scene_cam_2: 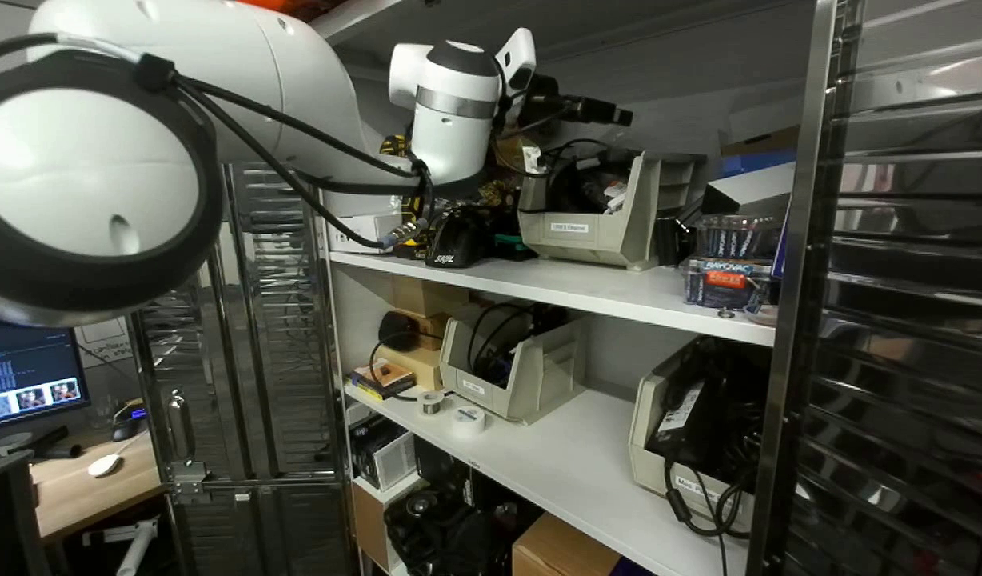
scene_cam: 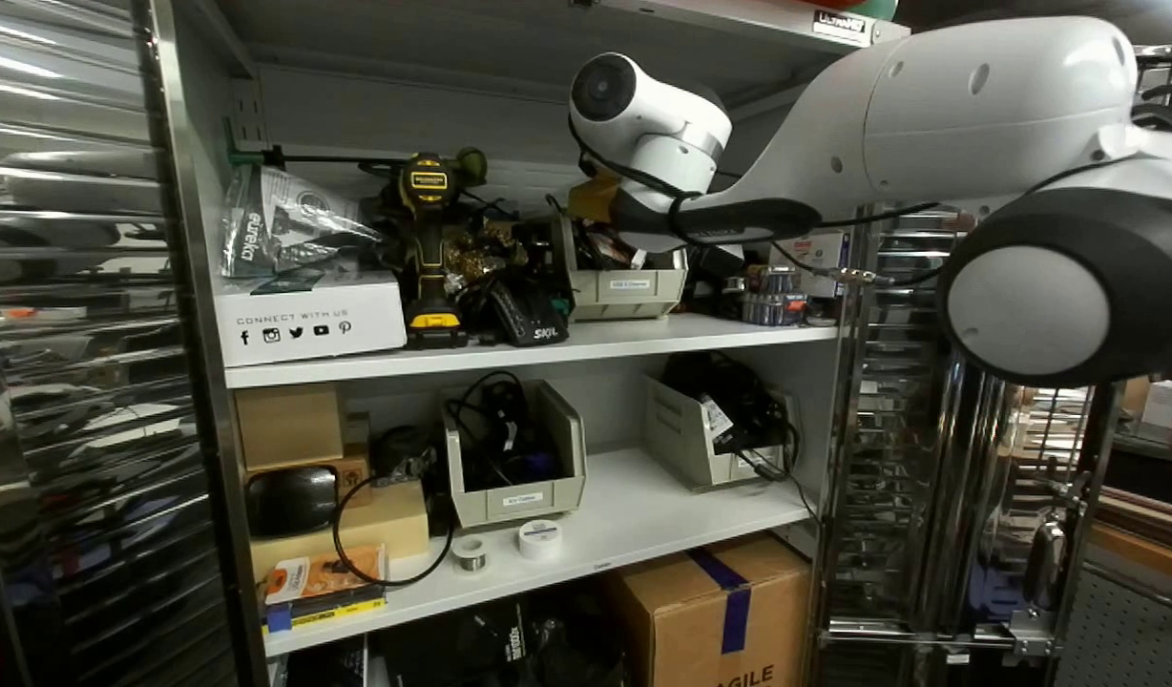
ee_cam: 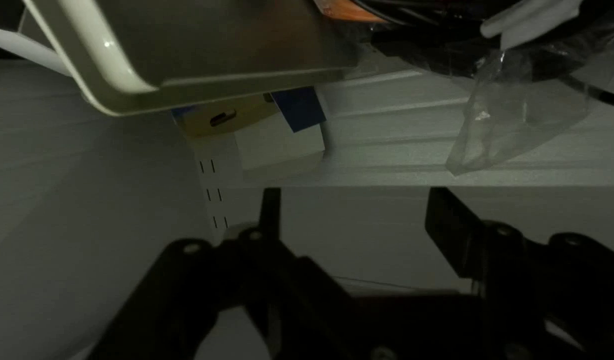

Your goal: Put the white object into the compartment.

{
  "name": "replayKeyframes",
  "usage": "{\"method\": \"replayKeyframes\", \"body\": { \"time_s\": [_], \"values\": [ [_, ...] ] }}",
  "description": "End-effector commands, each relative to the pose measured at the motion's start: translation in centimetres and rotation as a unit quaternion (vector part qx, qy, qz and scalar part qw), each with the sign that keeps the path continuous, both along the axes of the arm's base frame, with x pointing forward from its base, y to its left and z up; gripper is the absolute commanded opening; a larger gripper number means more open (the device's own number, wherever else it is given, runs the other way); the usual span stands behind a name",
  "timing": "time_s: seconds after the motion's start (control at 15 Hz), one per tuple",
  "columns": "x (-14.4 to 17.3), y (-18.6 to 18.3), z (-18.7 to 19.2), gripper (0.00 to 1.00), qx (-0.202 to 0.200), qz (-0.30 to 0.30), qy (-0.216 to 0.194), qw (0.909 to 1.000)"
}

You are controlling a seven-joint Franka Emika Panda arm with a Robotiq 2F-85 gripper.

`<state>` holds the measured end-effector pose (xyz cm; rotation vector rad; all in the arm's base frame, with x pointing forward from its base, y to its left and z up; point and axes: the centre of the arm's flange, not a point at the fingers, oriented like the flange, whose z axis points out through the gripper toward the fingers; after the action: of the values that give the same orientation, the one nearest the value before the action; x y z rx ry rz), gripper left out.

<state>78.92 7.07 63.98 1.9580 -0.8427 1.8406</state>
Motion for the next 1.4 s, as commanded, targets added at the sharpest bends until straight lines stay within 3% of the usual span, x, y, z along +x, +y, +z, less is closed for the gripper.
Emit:
{"method": "replayKeyframes", "body": {
  "time_s": [0.0, 0.2, 0.33, 0.6, 0.73, 1.07, 1.33],
  "values": [
    [2.2, 1.7, 3.4, 1.00, 0.007, 0.002, -0.028, 0.9996],
    [-0.9, 3.2, 3.8, 1.00, 0.025, 0.033, -0.018, 0.9990],
    [-3.5, 4.4, 3.3, 1.00, 0.047, 0.064, 0.011, 0.9968],
    [-9.1, 7.0, 1.1, 1.00, 0.070, 0.128, 0.099, 0.9843],
    [-9.9, 8.1, -0.1, 1.00, 0.075, 0.150, 0.144, 0.9753],
    [-11.9, 10.3, -3.1, 1.00, 0.106, 0.200, 0.257, 0.9396],
    [-14.5, 11.2, -5.4, 1.00, 0.149, 0.231, 0.347, 0.8968]
  ]
}}
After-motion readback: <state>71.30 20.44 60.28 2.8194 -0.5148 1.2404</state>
